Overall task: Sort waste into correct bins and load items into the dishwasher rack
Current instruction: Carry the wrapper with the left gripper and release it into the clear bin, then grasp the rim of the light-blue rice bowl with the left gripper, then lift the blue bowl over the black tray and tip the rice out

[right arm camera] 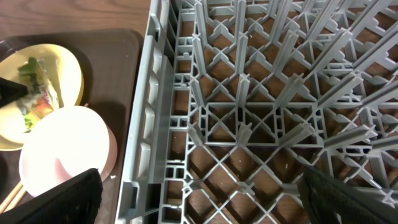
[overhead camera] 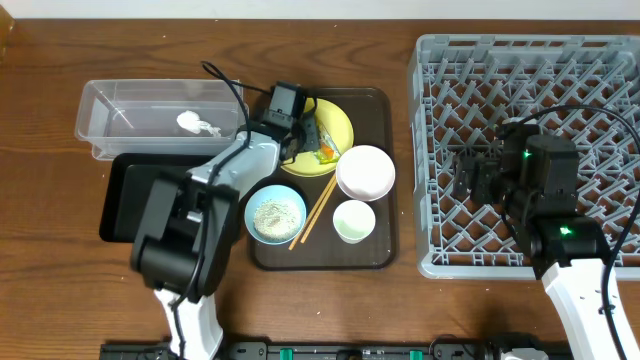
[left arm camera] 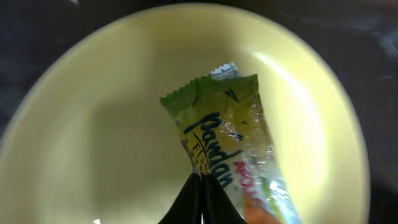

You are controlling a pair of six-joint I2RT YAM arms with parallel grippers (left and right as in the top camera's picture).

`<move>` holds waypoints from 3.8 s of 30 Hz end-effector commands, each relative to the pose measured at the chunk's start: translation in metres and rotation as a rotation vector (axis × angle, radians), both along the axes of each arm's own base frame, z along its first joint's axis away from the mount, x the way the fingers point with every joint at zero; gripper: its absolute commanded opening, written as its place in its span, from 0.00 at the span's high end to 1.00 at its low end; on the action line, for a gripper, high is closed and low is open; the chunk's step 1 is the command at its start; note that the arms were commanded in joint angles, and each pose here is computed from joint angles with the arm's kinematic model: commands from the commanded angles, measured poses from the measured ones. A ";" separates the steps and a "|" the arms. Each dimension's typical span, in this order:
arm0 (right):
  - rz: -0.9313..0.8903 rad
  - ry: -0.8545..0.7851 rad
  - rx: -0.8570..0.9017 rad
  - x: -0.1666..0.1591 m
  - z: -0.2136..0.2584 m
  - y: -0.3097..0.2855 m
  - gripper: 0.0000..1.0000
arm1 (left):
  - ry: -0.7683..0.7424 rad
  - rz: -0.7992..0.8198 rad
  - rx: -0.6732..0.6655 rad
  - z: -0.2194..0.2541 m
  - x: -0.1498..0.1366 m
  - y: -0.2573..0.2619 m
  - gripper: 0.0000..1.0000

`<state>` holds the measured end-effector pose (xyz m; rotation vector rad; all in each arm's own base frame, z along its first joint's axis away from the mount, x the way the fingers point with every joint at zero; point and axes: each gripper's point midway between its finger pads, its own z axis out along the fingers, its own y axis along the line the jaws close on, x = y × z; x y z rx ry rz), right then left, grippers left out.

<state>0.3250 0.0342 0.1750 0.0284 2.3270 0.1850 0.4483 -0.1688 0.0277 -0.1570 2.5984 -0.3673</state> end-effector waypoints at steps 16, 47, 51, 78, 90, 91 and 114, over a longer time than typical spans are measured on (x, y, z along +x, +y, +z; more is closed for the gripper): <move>0.013 -0.020 0.010 0.003 0.009 0.005 0.01 | -0.226 0.209 -0.048 0.128 0.018 0.100 0.94; 0.013 -0.021 0.010 0.004 0.010 0.005 0.01 | -0.049 0.342 -0.034 0.110 -0.025 0.185 0.55; 0.013 -0.021 0.010 0.004 0.010 0.005 0.01 | 0.037 0.206 0.007 0.104 -0.051 0.149 0.51; 0.013 -0.021 0.010 0.004 0.010 0.005 0.01 | 0.438 -0.251 0.233 0.005 -0.156 0.007 0.46; 0.013 -0.021 0.010 0.004 0.010 0.005 0.01 | 0.467 -0.221 0.231 -0.005 -0.158 0.006 0.87; 0.013 -0.021 0.010 0.004 0.010 0.005 0.01 | 0.470 -0.214 0.223 -0.005 -0.158 0.005 0.87; 0.013 -0.019 0.010 0.003 0.009 0.005 0.01 | 0.276 -0.168 0.113 0.077 -0.149 0.011 0.94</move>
